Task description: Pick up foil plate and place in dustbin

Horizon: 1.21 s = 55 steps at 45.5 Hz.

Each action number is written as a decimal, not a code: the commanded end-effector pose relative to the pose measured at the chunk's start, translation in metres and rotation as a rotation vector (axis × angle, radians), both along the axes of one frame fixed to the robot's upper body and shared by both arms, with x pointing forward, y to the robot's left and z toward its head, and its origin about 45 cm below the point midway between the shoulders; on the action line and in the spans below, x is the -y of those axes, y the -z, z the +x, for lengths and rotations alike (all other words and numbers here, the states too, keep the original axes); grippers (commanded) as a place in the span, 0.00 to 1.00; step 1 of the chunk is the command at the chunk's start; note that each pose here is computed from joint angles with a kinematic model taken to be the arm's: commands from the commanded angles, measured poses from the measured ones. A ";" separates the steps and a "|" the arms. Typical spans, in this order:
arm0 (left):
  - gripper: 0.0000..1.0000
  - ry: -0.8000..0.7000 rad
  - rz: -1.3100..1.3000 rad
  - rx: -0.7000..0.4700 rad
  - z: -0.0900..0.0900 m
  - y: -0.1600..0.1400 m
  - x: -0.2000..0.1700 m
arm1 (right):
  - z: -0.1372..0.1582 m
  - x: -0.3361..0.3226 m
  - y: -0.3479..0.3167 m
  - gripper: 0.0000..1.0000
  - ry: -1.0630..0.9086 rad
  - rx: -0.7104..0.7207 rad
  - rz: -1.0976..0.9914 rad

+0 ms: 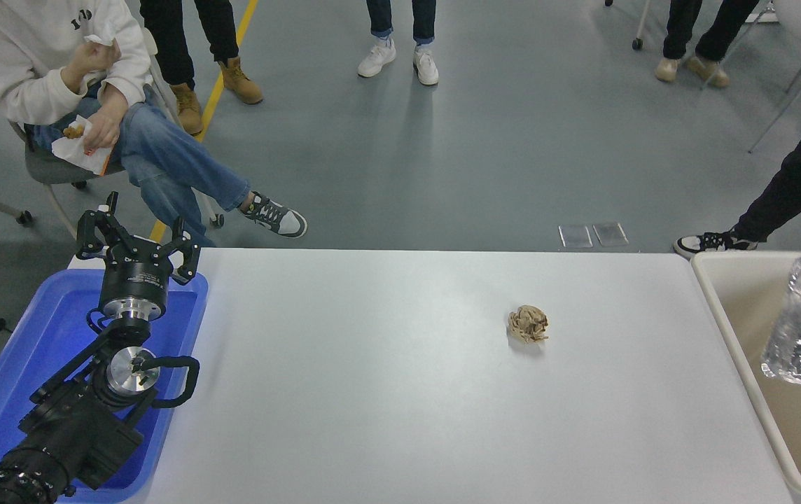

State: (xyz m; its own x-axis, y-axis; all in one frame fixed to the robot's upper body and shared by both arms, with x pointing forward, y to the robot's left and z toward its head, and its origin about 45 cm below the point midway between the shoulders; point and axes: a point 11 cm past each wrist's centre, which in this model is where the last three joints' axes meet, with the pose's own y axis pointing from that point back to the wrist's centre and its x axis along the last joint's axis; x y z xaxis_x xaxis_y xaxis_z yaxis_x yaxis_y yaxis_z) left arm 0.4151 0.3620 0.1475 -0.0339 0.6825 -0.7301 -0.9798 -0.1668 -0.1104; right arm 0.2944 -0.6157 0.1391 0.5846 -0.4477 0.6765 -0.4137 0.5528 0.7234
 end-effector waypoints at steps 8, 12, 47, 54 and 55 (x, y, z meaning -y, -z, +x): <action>0.99 -0.001 -0.001 0.001 0.000 0.000 0.000 | -0.013 -0.002 0.023 1.00 0.073 0.045 0.032; 0.99 -0.001 -0.001 0.001 0.000 0.000 0.000 | -0.010 -0.004 0.021 1.00 0.070 0.051 0.037; 0.99 0.004 0.002 0.002 0.001 -0.001 0.001 | 0.077 -0.169 -0.103 1.00 -0.522 -0.057 0.190; 0.99 0.003 0.002 0.000 0.001 0.000 0.001 | 0.082 -0.207 -0.152 1.00 -0.655 -0.215 0.113; 0.99 0.003 0.002 0.000 0.001 0.000 0.001 | 0.081 -0.213 -0.158 1.00 -0.662 -0.239 0.115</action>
